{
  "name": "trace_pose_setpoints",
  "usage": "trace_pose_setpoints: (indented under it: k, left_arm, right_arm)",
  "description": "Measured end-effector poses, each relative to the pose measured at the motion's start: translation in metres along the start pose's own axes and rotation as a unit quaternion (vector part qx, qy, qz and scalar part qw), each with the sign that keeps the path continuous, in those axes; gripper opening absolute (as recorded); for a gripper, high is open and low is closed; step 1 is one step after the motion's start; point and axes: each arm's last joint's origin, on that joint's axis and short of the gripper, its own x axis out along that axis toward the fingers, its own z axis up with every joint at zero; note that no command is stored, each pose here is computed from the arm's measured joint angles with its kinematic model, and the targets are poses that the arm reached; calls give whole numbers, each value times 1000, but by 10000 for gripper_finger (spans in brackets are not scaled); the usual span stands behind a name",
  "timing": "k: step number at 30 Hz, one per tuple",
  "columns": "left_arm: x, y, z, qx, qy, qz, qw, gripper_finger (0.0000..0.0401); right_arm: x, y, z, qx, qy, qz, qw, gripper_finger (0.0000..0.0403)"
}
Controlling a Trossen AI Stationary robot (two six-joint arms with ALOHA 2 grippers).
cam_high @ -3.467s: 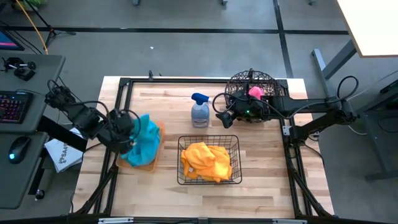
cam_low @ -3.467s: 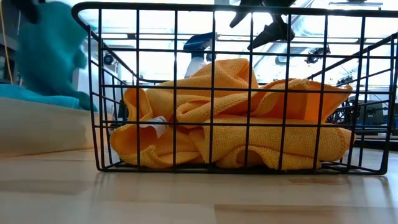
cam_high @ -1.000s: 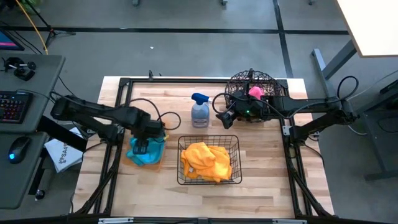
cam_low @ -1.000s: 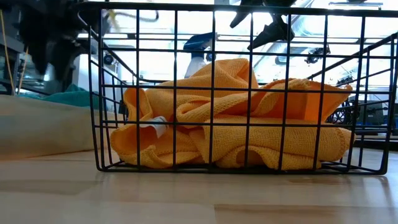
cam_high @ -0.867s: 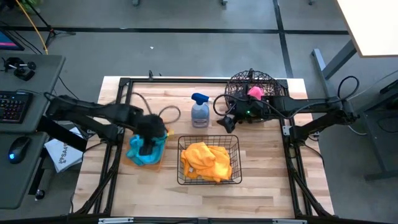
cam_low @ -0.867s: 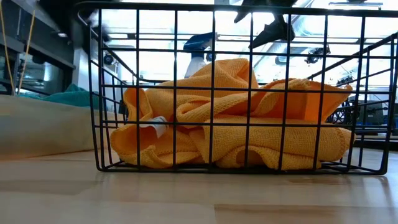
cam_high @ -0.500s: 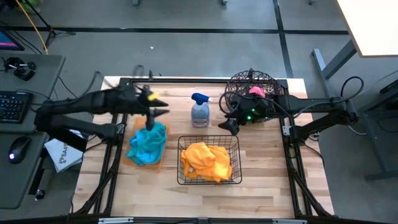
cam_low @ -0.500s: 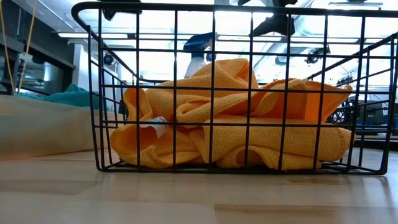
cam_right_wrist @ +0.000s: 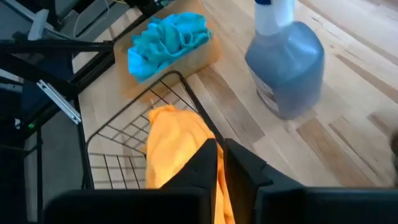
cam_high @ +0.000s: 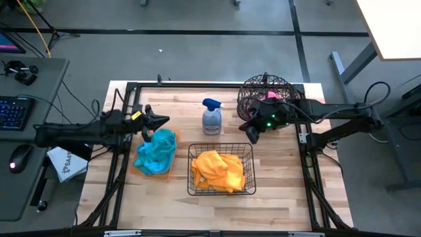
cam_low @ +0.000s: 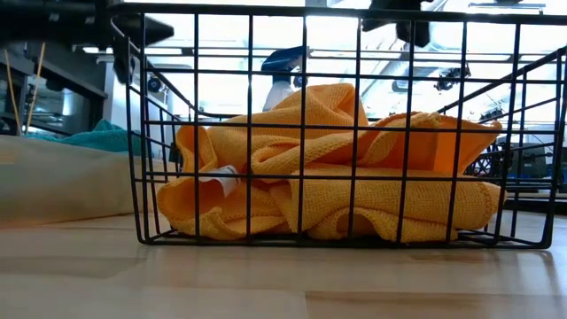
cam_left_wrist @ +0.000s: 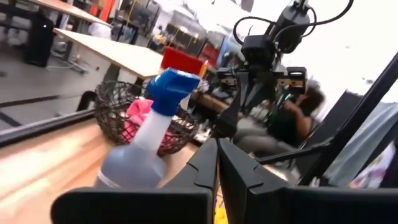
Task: Sort microfiber towel by color & place in baskets
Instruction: Return to home position
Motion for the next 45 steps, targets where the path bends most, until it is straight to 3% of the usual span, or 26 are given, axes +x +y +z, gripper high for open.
trace_pose_setpoints:
  k: [6, 12, 21, 25, 30, 36, 45]
  left_arm:
    - [-10, 17, -36, -64, -15, -22, 998, 0]
    - [-17, 24, -55, -73, -16, -25, 997, 0]
    - [-18, 29, -64, -74, 15, 6, 997, 0]
    - [-18, 29, -65, -67, 17, 6, 998, 0]
    - [-18, 29, -65, -52, 18, 4, 998, 0]
    - [-18, 29, -65, -51, 19, 3, 999, 0]
    - [-18, 29, -65, -34, 20, 3, 999, 0]
  right_arm:
    - [-18, 1, -9, -7, 9, -4, 1000, 6]
    - [-27, 4, -19, -5, 22, -11, 1000, 3]
    - [-23, -13, -73, 53, 69, 3, 996, 1]
    - [-21, -28, -96, 68, 18, 70, 995, 0]
    - [-16, -53, -111, 36, -88, 146, 985, 0]
    - [-31, -82, -114, -35, -175, 153, 972, 0]
    - [-47, -104, -136, -58, -246, 172, 952, 0]
